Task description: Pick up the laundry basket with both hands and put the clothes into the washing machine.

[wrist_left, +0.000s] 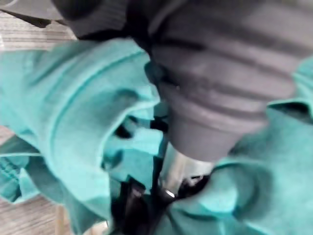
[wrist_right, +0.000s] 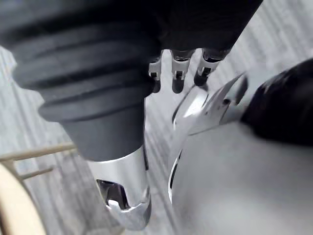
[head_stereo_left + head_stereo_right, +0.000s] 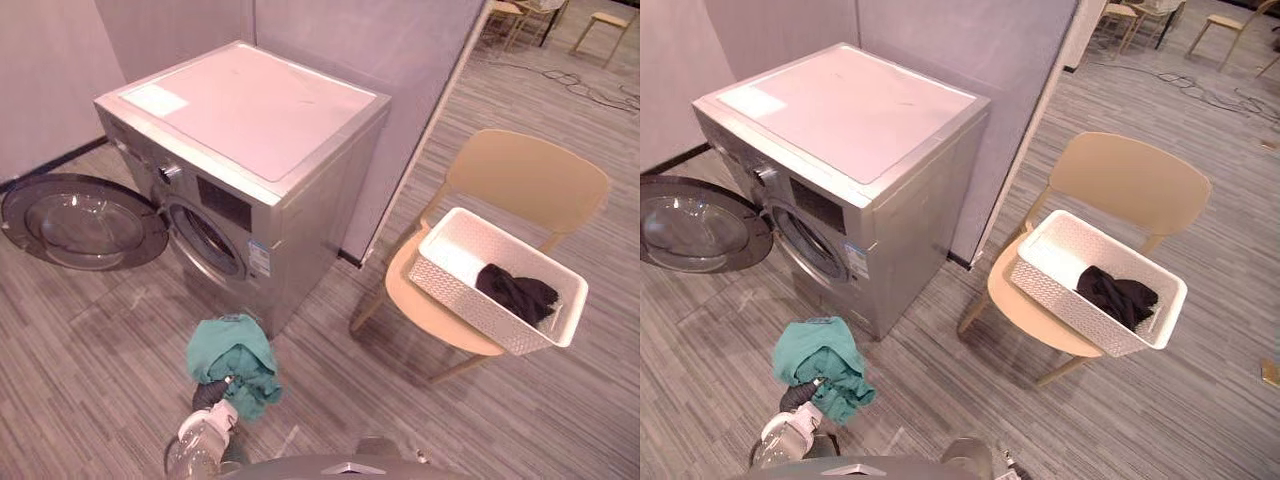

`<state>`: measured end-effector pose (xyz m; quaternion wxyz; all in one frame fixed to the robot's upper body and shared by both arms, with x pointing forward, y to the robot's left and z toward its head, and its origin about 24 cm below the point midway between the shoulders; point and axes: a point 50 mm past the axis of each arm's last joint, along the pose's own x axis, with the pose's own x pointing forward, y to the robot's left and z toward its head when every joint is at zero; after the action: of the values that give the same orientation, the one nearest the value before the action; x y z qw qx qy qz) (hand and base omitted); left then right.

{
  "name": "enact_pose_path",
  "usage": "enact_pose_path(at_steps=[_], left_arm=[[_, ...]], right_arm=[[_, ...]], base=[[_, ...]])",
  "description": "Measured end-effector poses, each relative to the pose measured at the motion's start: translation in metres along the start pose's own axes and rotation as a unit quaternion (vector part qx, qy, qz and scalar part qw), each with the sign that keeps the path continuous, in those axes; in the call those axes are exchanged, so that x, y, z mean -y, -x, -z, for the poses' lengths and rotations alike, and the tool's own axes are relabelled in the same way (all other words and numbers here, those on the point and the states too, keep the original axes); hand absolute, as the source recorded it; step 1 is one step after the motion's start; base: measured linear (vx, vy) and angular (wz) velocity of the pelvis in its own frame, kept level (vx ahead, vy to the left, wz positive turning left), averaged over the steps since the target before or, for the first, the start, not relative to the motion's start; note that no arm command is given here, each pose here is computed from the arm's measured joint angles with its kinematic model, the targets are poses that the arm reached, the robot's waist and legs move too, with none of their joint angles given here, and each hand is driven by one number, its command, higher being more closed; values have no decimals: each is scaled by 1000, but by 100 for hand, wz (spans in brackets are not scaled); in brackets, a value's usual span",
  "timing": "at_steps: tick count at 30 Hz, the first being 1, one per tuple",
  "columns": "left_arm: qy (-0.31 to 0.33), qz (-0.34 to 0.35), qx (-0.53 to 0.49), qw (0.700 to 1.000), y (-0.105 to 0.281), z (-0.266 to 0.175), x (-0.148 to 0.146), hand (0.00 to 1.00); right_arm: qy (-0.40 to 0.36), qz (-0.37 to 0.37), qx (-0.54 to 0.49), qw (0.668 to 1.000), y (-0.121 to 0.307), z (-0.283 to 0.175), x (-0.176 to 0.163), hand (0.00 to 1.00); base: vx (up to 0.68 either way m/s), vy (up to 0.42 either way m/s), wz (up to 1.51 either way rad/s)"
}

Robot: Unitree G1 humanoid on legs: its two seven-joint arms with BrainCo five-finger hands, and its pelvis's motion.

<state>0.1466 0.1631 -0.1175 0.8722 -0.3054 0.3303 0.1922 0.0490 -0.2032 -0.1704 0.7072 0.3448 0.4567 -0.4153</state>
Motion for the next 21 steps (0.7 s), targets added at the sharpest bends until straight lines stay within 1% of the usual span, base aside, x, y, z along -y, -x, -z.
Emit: enact_pose_path(at_steps=[2,4,7,8,9,11,13,16,18,21], left_arm=[[-12,10,6,1000,-1,-5,3,100],[-24,26,15,999,-3,-11,9,100],[-47,65,13,997,-5,-12,27,100],[-51,70,13,996,-5,-12,29,100],[-59,77,12,995,-5,-11,32,100],[-74,82,14,994,-6,-13,31,100],[-88,77,17,993,-6,-15,27,100],[-92,80,15,992,-6,-14,29,100],[-85,82,5,993,-9,-9,34,100],[-76,91,-6,993,-14,-4,49,100]], right_arm=[[-3,3,-2,1000,-1,-1,-1,0],[1,3,14,1000,-3,-13,-6,0],[4,3,40,999,-5,-30,-5,0],[4,-1,46,999,-5,-33,-7,0],[3,-8,57,998,-4,-38,-11,0],[0,-40,76,996,-3,-44,-30,0],[15,-58,77,995,-1,-43,-40,0],[21,-96,92,991,4,-44,-57,0],[14,-128,102,986,7,-46,-71,0],[18,-144,114,983,10,-48,-77,0]], base=[[150,282,26],[58,266,-13],[37,276,-19],[85,323,-36],[97,292,-33],[115,210,-38],[167,91,-59],[245,-1,-49],[311,-48,-39],[367,-65,-27]])
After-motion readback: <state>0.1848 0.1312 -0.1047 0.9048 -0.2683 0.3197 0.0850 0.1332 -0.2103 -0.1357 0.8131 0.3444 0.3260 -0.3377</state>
